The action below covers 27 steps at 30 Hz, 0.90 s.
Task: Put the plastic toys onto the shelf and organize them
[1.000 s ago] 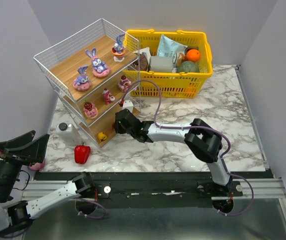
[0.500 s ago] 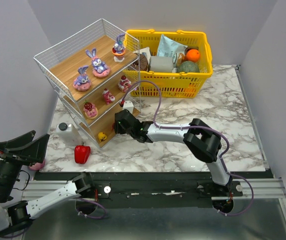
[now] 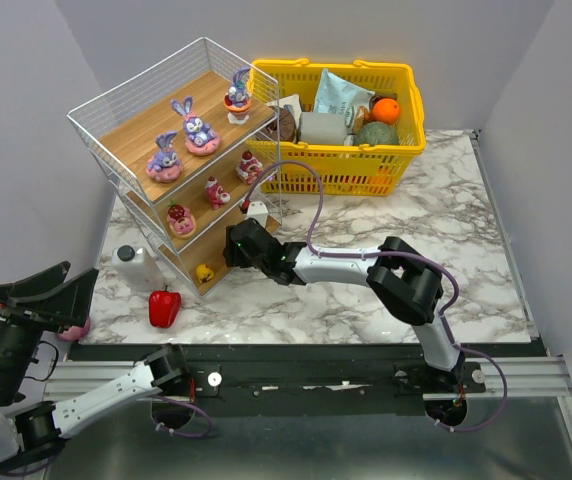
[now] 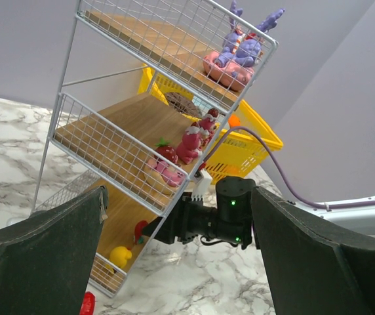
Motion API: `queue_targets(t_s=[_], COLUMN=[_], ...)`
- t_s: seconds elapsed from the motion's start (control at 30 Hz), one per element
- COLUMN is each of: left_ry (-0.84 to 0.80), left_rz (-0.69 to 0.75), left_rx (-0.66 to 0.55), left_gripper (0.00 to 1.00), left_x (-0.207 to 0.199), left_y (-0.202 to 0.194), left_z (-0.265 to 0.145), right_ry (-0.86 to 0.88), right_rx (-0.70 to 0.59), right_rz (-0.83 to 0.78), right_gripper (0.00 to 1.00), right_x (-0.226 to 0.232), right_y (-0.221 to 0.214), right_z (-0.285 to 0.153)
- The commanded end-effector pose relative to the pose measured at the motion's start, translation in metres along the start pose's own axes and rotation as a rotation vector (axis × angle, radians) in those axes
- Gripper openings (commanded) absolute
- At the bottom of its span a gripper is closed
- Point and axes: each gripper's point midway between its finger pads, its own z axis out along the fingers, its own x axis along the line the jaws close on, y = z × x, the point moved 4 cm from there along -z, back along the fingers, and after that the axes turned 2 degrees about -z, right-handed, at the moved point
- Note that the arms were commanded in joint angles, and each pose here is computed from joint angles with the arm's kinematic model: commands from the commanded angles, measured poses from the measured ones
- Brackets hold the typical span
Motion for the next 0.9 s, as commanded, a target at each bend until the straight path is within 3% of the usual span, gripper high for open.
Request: queue_targets(t_s=[0.0, 0.13, 0.4, 0.5, 0.67, 0.87], left_ry=[-0.025, -0.027, -0.036, -0.038, -0.046, -0.045], left_rz=[-0.081, -0.077, -0.082, -0.08, -0.078, -0.07], left_rx=[-0.046, -0.043, -0.046, -0.044, -0.039, -0.035], left_gripper=[0.99, 0.99, 0.99, 0.99, 0.99, 0.99], left_x=[0.015, 0.014, 0.013, 0.012, 0.009, 0.007], left_y=[0.013, 0.012, 0.013, 0.012, 0.011, 0.01], left_z=[-0.013, -0.013, -0.013, -0.012, -0.01, -0.008], right_ry=[-0.022, -0.038, -0.149, -0.277, -0.608, -0.803], right_rx=[-0.052, -0.086, -0.149, -0.109, 0.039, -0.061], right_rz=[0.035, 0.051, 0.084, 0.149, 0.357, 0.587], right_gripper=[0.64, 0.74, 0.81, 0.83, 0.83, 0.83], right_x=[0.0, -0.006, -0.039, -0.077, -0.191, -0.259], right_y=[0.016, 0.027, 0.044, 0.038, -0.004, -0.016], right_z=[-0.012, -0.032, -0.084, -0.1, -0.128, -0.193])
